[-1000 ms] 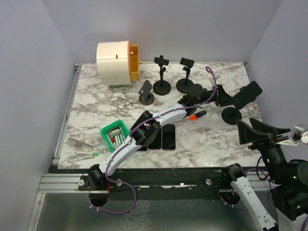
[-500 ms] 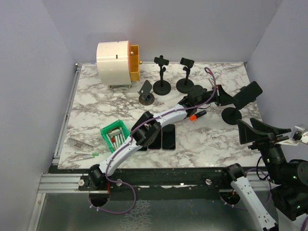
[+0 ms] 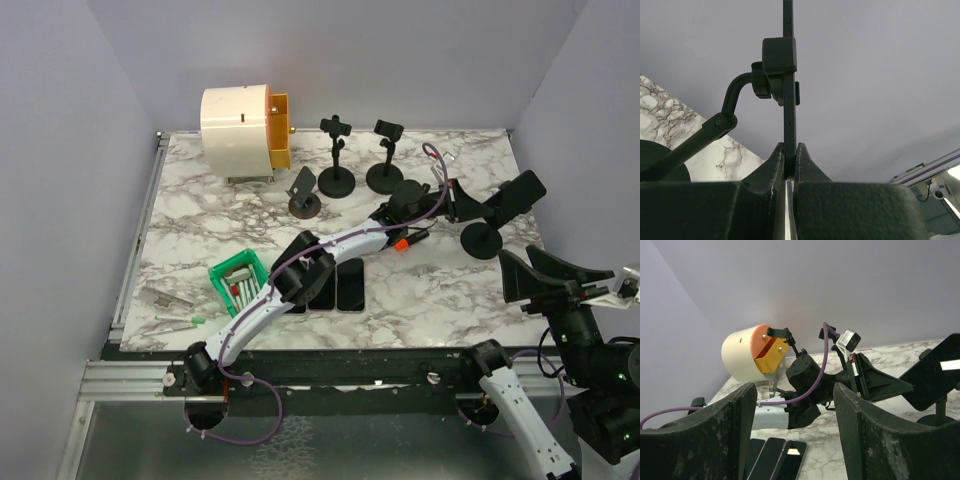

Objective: Remove the phone from the phone stand
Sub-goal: Move the phone stand with the phone to the center of the board.

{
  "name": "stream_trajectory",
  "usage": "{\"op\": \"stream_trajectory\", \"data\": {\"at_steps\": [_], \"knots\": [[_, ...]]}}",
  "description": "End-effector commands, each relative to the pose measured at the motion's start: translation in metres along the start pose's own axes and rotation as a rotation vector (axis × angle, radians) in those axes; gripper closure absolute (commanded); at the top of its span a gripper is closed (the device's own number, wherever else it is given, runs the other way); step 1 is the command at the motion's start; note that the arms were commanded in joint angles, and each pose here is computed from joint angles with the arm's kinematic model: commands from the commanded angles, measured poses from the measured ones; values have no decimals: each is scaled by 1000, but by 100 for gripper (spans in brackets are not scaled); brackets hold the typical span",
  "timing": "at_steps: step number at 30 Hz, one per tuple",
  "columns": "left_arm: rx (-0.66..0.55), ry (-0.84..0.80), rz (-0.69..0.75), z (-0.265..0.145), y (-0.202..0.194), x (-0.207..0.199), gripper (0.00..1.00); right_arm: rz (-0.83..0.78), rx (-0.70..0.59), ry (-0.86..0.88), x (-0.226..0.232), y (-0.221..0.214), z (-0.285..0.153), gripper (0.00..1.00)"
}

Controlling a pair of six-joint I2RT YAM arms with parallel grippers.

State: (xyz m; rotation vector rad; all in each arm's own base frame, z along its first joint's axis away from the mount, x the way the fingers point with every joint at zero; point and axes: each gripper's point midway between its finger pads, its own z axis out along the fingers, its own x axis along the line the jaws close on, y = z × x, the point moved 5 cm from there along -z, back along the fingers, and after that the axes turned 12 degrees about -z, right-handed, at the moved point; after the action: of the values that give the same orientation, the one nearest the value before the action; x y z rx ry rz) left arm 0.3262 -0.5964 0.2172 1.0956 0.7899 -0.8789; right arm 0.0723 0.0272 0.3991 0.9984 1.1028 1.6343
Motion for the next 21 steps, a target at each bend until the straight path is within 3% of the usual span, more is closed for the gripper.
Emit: {"op": "stream_trajectory", "data": {"at_steps": [1, 21], "knots": [[-62, -178, 86, 4, 17, -82, 100, -18, -25, -7, -2, 10, -8, 33], [-134, -215, 121, -44, 20, -159, 100, -6, -58, 39, 5, 18, -6, 33]]}}
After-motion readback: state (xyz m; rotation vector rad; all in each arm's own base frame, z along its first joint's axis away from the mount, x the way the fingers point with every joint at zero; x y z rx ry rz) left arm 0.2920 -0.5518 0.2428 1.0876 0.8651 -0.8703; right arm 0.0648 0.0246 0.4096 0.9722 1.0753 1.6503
